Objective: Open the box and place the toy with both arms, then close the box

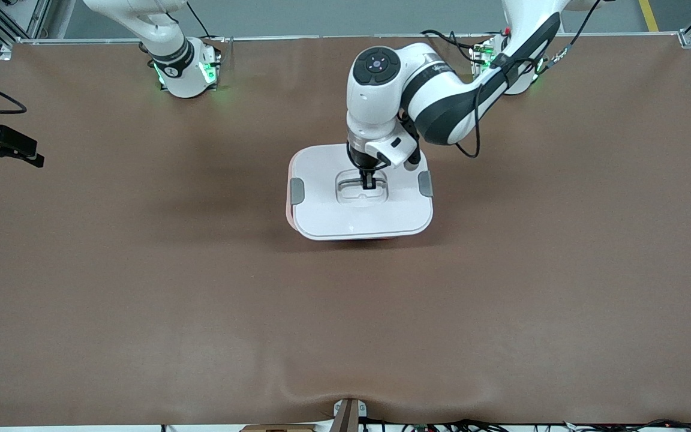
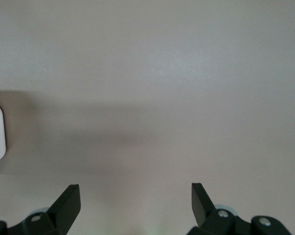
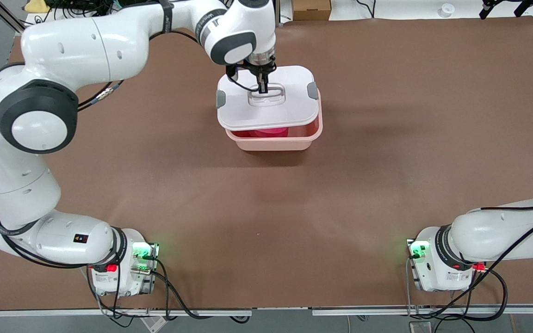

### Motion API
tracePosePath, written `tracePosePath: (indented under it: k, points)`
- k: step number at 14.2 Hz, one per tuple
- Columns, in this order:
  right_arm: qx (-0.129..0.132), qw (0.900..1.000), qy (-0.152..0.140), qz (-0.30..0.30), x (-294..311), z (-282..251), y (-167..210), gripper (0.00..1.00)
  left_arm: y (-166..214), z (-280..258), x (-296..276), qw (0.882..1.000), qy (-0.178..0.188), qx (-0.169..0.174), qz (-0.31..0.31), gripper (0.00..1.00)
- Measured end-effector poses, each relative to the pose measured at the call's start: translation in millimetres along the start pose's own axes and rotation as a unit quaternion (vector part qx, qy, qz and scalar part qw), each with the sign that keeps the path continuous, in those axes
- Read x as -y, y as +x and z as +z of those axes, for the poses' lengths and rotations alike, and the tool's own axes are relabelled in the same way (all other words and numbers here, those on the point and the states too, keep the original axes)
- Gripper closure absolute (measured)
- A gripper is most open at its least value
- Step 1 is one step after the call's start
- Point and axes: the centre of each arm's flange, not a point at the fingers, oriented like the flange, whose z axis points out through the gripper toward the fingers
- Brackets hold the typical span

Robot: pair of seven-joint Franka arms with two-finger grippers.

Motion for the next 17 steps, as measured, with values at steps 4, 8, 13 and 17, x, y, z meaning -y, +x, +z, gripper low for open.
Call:
tracePosePath:
  k: [4,8,13,17]
  points:
    - [0.001,1.000,0.001,0.010,-11,0,-2,0.00,-9,10,9,1.000,0.002,-0.004,0.014,0.93]
    - [0.003,1.000,0.001,0.015,-17,2,-3,0.00,-13,11,15,1.000,0.002,-0.003,0.020,0.93]
    - [0.002,1.000,0.001,0.015,-17,2,-3,0.00,-21,23,24,0.999,0.000,-0.012,0.038,0.93]
    - [0.002,1.000,0.001,0.015,-17,2,-3,0.00,-25,29,29,0.999,0.000,-0.014,0.046,0.93]
